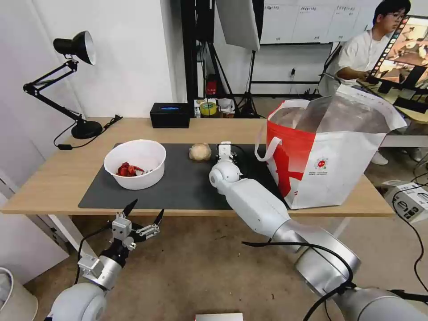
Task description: Pick up the trash from the table and place it into the takeout bag.
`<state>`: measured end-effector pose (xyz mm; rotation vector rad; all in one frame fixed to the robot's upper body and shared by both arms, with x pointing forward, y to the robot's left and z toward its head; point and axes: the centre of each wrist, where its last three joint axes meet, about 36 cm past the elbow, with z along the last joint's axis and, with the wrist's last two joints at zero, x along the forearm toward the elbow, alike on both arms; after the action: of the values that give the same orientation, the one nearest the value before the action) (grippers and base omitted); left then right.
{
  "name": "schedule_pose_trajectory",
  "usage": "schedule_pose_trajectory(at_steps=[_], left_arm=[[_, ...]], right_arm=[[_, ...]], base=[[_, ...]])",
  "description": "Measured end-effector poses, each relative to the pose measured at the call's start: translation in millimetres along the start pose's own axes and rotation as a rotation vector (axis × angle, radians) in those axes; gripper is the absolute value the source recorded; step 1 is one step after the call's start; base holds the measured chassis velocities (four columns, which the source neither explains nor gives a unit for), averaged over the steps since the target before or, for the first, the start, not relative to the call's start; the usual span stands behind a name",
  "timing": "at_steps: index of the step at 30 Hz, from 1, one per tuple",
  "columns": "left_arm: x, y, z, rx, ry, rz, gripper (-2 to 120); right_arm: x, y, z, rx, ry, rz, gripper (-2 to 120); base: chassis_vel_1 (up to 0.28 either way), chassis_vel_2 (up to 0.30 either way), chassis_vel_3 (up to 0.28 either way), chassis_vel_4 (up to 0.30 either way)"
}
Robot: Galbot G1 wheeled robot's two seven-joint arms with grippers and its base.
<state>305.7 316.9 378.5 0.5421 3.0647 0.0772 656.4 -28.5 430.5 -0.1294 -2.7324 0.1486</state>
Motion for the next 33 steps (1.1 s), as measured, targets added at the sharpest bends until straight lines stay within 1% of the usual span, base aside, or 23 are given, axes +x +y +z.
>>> schedule_pose_trajectory(at_steps=[1, 2, 3, 6, 7, 9, 10, 12, 13, 15, 16, 18, 21, 24, 25, 27, 28, 30, 32, 33], left_arm=[[-0.1, -0.1, -0.5, -0.001, -0.001, 0.001, 100], [-0.2, -0.1, -1.3, -0.002, -0.003, 0.001, 100], [-0.2, -0.1, -1.3, -0.002, -0.003, 0.001, 100], [0.5, 0.5, -4.2, -0.007, -0.006, 0.002, 100], [0.5, 0.5, -4.2, -0.007, -0.006, 0.002, 100], [1.7, -0.1, -4.9, -0.006, -0.006, 0.001, 100], [1.7, -0.1, -4.9, -0.006, -0.006, 0.001, 100], [2.9, -0.2, -4.8, -0.004, -0.003, -0.002, 100], [2.9, -0.2, -4.8, -0.004, -0.003, -0.002, 100], [4.9, -0.5, -4.7, -0.003, 0.002, -0.003, 100], [4.9, -0.5, -4.7, -0.003, 0.002, -0.003, 100], [8.8, -0.9, -4.6, -0.002, 0.008, -0.006, 100], [10.7, -1.2, -4.6, -0.001, 0.010, -0.010, 100], [17.7, -2.0, -4.1, -0.004, 0.020, -0.023, 100], [17.7, -2.0, -4.1, -0.004, 0.020, -0.023, 100], [20.1, -2.1, -5.5, -0.006, 0.021, -0.024, 100], [20.1, -2.1, -5.5, -0.006, 0.021, -0.024, 100], [20.4, -2.5, -8.0, -0.007, 0.016, -0.025, 100], [20.5, -3.0, -8.3, -0.007, 0.015, -0.025, 100], [21.2, -4.6, -8.8, -0.006, 0.015, -0.025, 100]], right_arm=[[3.1, -2.1, -2.5, -0.003, -0.019, -0.007, 2], [7.2, -3.8, -5.2, -0.006, -0.037, -0.017, 0], [7.2, -3.8, -5.2, -0.006, -0.037, -0.017, 0], [32.2, -17.2, -9.4, -0.015, -0.099, -0.074, 0], [32.2, -17.2, -9.4, -0.015, -0.099, -0.074, 0], [55.9, -25.9, -8.1, -0.016, -0.133, -0.131, 0], [55.9, -25.9, -8.1, -0.016, -0.133, -0.131, 0], [77.2, -30.4, -9.7, -0.021, -0.167, -0.177, 0], [77.2, -30.4, -9.7, -0.021, -0.167, -0.177, 0], [98.0, -33.7, -13.0, -0.032, -0.202, -0.219, 0], [98.0, -33.7, -13.0, -0.032, -0.202, -0.219, 0], [120.3, -41.6, -15.2, -0.037, -0.241, -0.267, 0], [129.1, -45.8, -17.8, -0.040, -0.261, -0.286, 0], [152.6, -62.6, -27.9, -0.044, -0.355, -0.346, 0], [152.6, -62.6, -27.9, -0.044, -0.355, -0.346, 0], [165.9, -77.3, -36.7, -0.055, -0.444, -0.373, 0], [165.9, -77.3, -36.7, -0.055, -0.444, -0.373, 0], [178.6, -94.3, -48.9, -0.078, -0.534, -0.377, 0], [180.6, -97.4, -51.5, -0.083, -0.550, -0.376, 0], [185.2, -107.1, -58.4, -0.094, -0.592, -0.364, 0]], base=[[0.000, 0.000, 0.000, 0.000], [0.000, 0.000, 0.000, 0.000], [0.000, 0.000, 0.000, 0.000], [0.000, 0.000, 0.000, 0.000], [0.000, 0.000, 0.000, 0.000], [0.000, 0.000, 0.000, 0.000], [0.000, 0.000, 0.000, 0.000], [0.000, 0.000, 0.000, 0.000], [0.000, 0.000, 0.000, 0.000], [0.000, 0.000, 0.000, 0.000], [0.000, 0.000, 0.000, 0.000], [0.000, 0.000, 0.000, 0.000], [0.000, 0.000, 0.000, 0.000], [0.000, 0.000, 0.000, 0.000], [0.000, 0.000, 0.000, 0.000], [0.000, 0.000, 0.000, 0.000], [0.000, 0.000, 0.000, 0.000], [0.000, 0.000, 0.000, 0.000], [0.000, 0.000, 0.000, 0.000], [0.000, 0.000, 0.000, 0.000]])
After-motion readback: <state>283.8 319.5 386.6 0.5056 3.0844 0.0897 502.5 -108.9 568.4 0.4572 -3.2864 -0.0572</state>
